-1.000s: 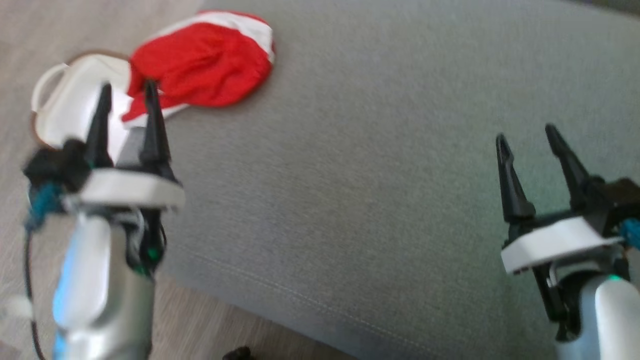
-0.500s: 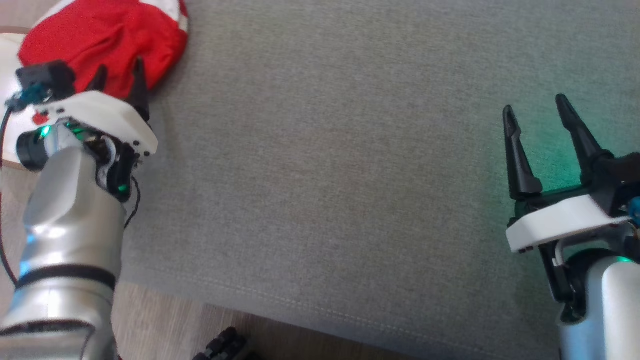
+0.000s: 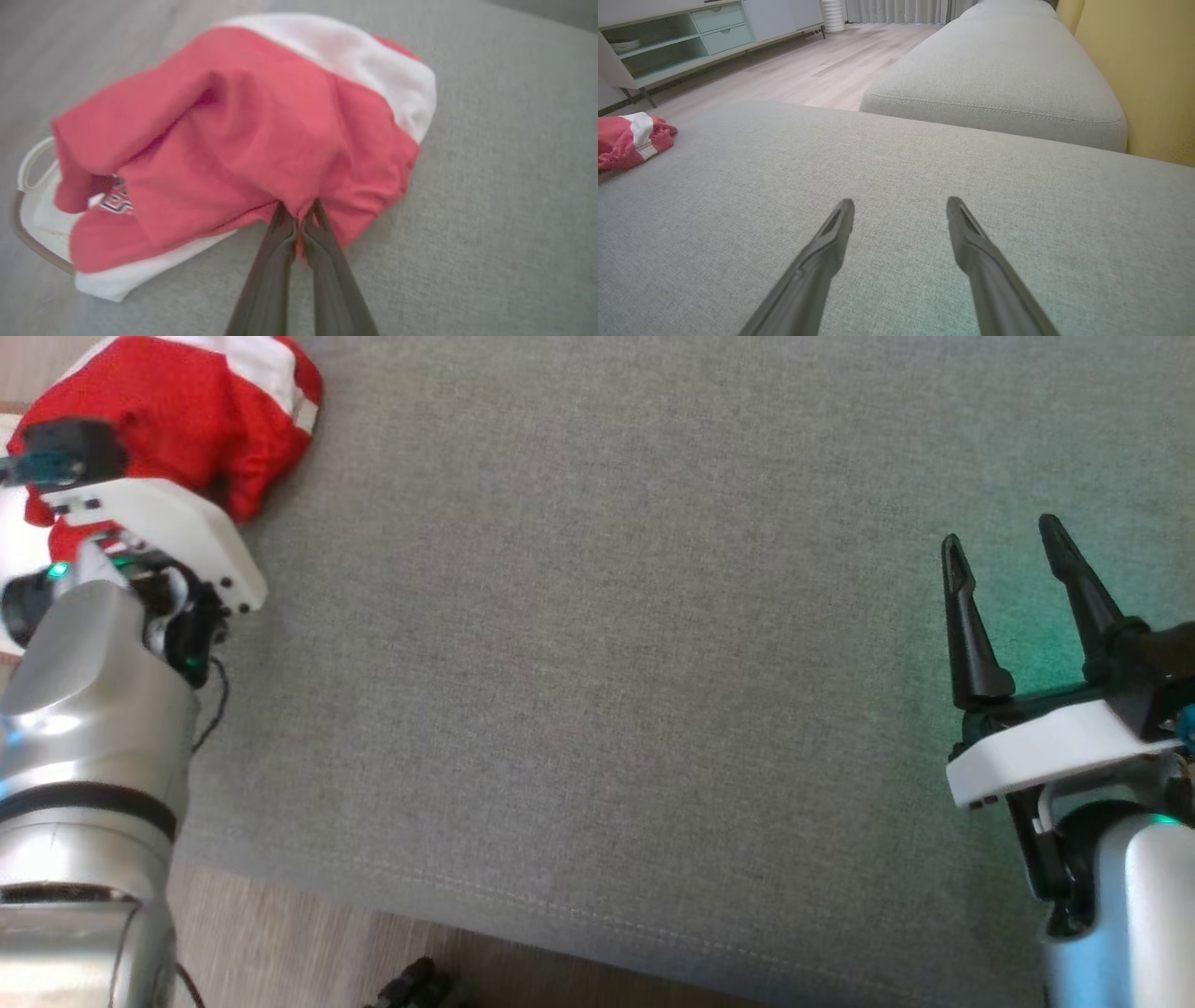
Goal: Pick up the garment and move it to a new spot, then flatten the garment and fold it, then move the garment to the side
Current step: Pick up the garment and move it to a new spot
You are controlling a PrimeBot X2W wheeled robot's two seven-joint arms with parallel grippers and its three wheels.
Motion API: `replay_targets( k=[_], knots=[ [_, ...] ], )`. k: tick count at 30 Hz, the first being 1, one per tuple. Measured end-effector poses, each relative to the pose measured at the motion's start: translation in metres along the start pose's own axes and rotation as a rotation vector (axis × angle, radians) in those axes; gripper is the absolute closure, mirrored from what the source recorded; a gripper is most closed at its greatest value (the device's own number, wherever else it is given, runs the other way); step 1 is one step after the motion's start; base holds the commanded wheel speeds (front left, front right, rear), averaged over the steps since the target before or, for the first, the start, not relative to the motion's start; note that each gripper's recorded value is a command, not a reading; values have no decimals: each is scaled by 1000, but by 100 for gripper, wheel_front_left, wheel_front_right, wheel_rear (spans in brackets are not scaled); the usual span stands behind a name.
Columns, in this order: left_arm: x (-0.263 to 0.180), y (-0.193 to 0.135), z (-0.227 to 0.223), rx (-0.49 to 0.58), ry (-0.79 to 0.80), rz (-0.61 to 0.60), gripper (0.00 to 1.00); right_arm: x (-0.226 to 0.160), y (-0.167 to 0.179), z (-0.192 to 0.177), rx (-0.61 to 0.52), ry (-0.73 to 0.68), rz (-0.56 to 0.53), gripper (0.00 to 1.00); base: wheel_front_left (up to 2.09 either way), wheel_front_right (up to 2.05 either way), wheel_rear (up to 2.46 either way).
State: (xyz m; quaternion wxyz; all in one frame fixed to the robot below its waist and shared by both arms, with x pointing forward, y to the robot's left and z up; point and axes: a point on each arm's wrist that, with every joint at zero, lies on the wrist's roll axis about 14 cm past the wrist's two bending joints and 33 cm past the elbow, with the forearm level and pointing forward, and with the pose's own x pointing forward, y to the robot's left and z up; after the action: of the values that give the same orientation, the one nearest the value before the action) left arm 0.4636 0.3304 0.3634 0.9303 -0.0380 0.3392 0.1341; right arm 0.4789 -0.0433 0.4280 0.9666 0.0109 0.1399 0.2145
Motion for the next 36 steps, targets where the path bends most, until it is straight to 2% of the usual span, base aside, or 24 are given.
replay_targets(
  k=[5, 14, 18, 22, 29, 36],
  knots=[
    [-18, 17, 51, 22, -258, 49, 100, -6, 0, 14, 6, -44, -4, 0, 0, 0, 0],
    [-81, 17, 118, -8, -588, 37, 100, -32, 5, 45, 12, -133, -11, 0, 0, 0, 0],
    [-126, 6, 117, -17, -723, -4, 100, -54, 9, 60, 22, -178, -14, 0, 0, 0, 0],
    [-155, -7, 97, -9, -765, -37, 100, -72, 9, 64, 29, -194, -25, 0, 0, 0, 0],
    [-188, -79, 81, 7, -753, -231, 100, -94, -7, 62, 51, -204, -84, 0, 0, 0, 0],
    [-198, -196, 58, -40, -658, -559, 100, -112, -30, 53, 69, -193, -161, 0, 0, 0, 0]
  ],
)
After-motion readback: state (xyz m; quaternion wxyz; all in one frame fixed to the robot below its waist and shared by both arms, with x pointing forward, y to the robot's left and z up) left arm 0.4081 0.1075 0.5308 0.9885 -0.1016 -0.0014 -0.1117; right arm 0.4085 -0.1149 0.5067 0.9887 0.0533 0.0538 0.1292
